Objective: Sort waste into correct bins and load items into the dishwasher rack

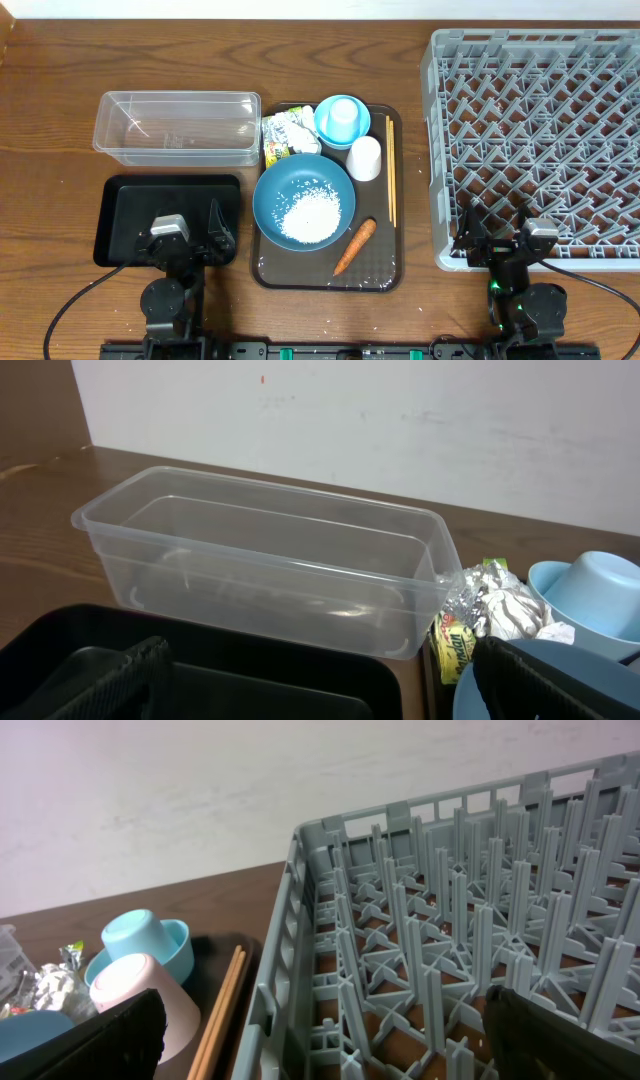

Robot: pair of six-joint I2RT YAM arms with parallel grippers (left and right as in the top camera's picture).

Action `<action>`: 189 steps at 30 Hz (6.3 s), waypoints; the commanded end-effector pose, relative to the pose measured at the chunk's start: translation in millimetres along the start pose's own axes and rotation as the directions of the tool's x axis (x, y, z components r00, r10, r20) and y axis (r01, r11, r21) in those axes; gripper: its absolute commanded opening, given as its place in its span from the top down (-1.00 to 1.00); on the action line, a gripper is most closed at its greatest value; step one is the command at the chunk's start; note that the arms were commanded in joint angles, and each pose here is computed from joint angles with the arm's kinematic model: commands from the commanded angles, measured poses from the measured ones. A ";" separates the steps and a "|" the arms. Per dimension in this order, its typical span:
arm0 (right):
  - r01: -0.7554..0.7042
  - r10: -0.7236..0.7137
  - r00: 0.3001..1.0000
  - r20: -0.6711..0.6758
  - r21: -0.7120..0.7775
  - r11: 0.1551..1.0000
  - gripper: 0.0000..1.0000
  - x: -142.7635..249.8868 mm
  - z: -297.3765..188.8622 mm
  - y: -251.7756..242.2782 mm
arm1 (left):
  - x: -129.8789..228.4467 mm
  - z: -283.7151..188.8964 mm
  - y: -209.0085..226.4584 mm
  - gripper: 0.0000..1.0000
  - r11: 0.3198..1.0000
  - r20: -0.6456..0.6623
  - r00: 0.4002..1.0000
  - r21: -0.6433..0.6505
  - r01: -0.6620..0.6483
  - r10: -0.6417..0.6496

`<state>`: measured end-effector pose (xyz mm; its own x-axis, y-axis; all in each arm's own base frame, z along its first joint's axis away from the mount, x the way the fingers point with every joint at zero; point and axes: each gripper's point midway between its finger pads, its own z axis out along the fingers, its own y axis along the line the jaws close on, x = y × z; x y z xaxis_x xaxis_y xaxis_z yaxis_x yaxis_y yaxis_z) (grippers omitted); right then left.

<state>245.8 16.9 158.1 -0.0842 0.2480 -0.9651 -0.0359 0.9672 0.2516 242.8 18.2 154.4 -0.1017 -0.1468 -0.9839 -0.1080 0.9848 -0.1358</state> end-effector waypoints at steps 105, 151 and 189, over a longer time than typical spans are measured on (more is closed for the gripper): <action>0.013 -0.013 1.000 0.001 0.001 1.000 -0.99 1.0 0.0 0.1 | 17.7 2.5 4.3 -0.96 1.000 -0.040 0.999 -0.014 -0.016 0.015; 0.013 -0.013 1.000 0.001 0.002 1.000 -0.98 1.0 0.0 0.0 | -67.4 -28.6 -138.6 -0.96 0.909 -0.866 0.501 0.221 0.354 0.016; 0.013 -0.013 1.000 0.000 0.002 1.000 -0.99 1.2 0.0 0.0 | 77.8 -4.4 -251.7 -0.96 0.937 -0.892 0.316 0.347 0.020 0.324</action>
<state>245.9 16.8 158.0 -0.0837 0.2480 -0.9651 -0.0356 0.9672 0.2516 253.9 -228.6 105.2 -0.9607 0.1781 -0.2127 0.2193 0.9572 -0.1889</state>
